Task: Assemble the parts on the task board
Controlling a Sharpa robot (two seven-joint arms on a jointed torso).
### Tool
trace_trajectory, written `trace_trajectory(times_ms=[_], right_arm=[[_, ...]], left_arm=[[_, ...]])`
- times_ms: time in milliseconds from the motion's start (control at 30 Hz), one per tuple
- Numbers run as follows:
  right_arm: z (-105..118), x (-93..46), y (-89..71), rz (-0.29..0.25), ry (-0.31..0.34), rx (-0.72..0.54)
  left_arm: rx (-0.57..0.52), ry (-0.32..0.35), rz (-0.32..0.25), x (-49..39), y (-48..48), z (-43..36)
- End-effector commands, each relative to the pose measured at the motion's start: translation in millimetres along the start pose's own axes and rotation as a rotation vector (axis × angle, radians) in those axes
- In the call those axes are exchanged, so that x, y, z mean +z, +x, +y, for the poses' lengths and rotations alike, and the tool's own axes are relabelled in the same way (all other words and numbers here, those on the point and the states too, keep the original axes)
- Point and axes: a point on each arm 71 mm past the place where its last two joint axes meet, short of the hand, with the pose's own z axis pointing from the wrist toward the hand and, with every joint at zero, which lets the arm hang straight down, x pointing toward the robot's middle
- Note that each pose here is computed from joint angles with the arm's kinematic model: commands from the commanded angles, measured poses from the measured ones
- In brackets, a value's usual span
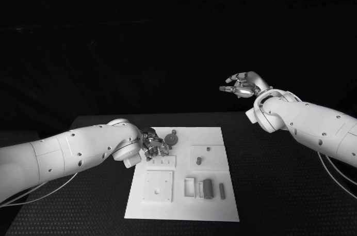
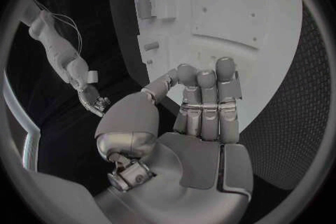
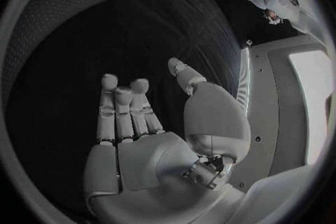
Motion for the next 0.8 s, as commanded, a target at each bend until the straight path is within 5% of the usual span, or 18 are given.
trace_trajectory(times_ms=[33, 400, 800], right_arm=[[0.8, 0.1, 2.8, 0.022, 0.001, 0.031], [4.6, -0.4, 6.4, 0.037, -0.007, 0.037], [6.0, -0.9, 8.0, 0.049, -0.009, 0.040]], left_arm=[[0.089, -0.057, -0.015, 0.2, -0.2, 3.0], [0.166, -0.081, -0.095, 4.7, 1.9, 4.0], [0.174, -0.093, -0.075, 7.0, 5.5, 6.5]])
